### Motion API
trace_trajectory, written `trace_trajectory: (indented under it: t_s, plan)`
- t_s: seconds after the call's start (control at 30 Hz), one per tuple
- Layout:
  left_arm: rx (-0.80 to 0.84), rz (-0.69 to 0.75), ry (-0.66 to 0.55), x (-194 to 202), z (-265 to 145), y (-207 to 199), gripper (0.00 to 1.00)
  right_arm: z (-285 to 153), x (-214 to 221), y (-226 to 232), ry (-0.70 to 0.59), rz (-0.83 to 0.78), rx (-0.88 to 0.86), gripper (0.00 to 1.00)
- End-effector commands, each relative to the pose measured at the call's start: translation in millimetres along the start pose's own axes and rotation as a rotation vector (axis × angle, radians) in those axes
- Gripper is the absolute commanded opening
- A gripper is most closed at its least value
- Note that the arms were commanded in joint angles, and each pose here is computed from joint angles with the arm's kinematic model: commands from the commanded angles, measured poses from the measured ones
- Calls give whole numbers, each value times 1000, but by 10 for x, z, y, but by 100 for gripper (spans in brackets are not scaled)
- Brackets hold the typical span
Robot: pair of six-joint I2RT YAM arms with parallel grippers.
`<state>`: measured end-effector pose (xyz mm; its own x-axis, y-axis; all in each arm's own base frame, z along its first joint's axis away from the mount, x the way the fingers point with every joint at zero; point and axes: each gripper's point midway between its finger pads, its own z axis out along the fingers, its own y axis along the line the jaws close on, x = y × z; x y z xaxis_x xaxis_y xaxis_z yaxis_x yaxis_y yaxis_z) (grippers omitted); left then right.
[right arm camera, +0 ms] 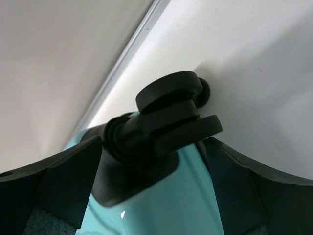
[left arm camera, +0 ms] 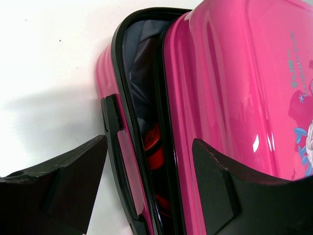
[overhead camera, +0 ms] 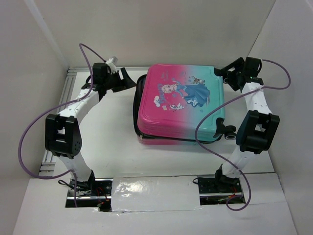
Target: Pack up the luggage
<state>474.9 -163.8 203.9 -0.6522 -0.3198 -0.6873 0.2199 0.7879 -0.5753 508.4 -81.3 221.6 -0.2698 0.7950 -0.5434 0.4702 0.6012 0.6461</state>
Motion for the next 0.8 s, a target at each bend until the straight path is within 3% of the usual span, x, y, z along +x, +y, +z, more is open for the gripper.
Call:
trace_trajectory:
  t_s: [0.0, 0.1, 0.2, 0.3, 0.37, 0.43, 0.47, 0.5, 0.53, 0.6, 0.63, 0.77]
  plan:
    - [43, 50, -36, -107, -48, -107, 82, 94, -184, 118, -88, 132, -82, 94]
    - [39, 46, -27, -78, -17, -77, 82, 144, -254, 186, -111, 157, -79, 95]
    - [43, 50, -36, -133, 1, -96, 82, 389, -107, 166, -42, 156, -71, 95]
    - [39, 56, -29, -109, 28, -67, 82, 541, -76, 277, -39, 132, -96, 85]
    - [25, 51, -25, -96, 27, -40, 82, 640, -69, 315, -42, 127, -95, 73]
    - [17, 43, -9, -41, 84, 17, 82, 730, -19, 406, -25, 84, -99, 47]
    - [17, 43, -9, -41, 85, 17, 82, 760, -48, 433, -29, 82, -104, 47]
    - [17, 43, -9, -41, 85, 17, 82, 781, -11, 480, -21, 65, -107, 38]
    - [8, 33, 10, 16, 116, 62, 82, 801, -13, 480, -17, 66, -103, 18]
    - [-6, 28, 18, 49, 156, 116, 82, 770, 52, 595, 11, 47, -140, 4]
    - [-11, 22, 29, 71, 186, 142, 81, 765, 67, 683, 8, 39, -169, 0]
    - [-43, -8, 40, 131, 259, 245, 81, 582, 43, 1017, -5, 4, -283, 0]
